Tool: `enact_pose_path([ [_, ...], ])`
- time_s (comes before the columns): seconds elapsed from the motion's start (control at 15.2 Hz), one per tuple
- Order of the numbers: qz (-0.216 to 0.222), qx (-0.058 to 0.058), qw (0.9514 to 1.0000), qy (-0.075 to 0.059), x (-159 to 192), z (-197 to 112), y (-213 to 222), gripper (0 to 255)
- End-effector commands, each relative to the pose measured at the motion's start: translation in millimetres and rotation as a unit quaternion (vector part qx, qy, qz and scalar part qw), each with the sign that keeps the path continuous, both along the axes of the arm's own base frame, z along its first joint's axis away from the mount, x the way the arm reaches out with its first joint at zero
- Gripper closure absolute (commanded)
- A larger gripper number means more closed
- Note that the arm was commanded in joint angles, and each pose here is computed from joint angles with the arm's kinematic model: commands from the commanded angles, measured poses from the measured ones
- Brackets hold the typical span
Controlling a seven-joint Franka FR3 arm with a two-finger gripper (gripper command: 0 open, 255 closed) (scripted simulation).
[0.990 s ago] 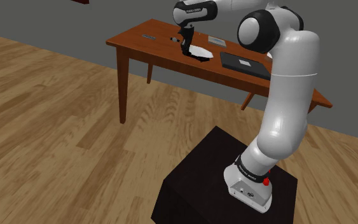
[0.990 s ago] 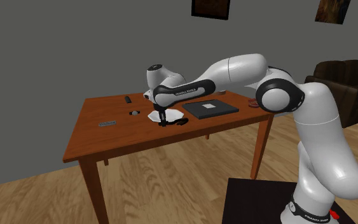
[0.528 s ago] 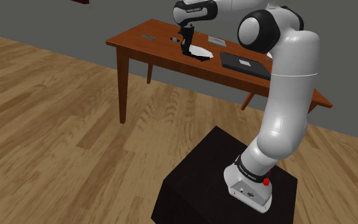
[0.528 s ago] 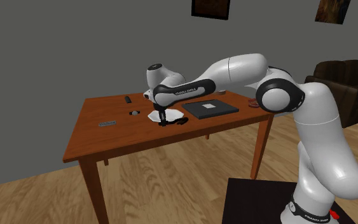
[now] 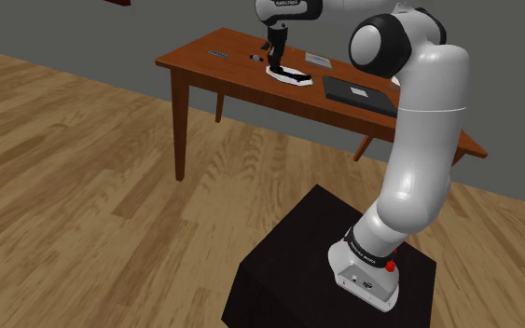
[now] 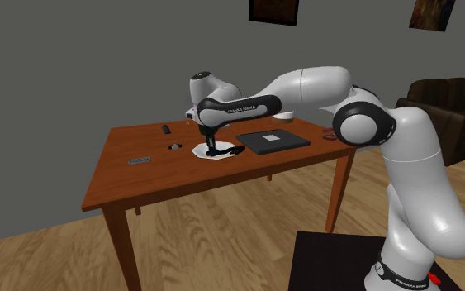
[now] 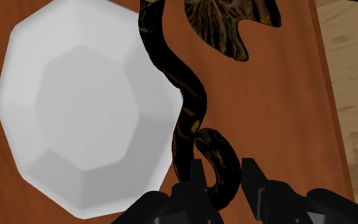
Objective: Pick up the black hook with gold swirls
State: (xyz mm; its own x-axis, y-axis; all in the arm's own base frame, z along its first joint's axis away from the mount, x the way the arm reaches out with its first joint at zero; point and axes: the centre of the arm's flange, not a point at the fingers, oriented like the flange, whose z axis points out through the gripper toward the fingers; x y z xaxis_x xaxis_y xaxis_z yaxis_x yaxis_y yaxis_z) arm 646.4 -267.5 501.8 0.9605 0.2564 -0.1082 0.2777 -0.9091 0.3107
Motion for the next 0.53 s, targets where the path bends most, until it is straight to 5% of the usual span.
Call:
enact_pose_path([
  [0.0,0.0,0.0,1.0,0.0,0,12,0,255],
  [0.46,0.0,0.0,1.0,0.0,0,39,0,255],
])
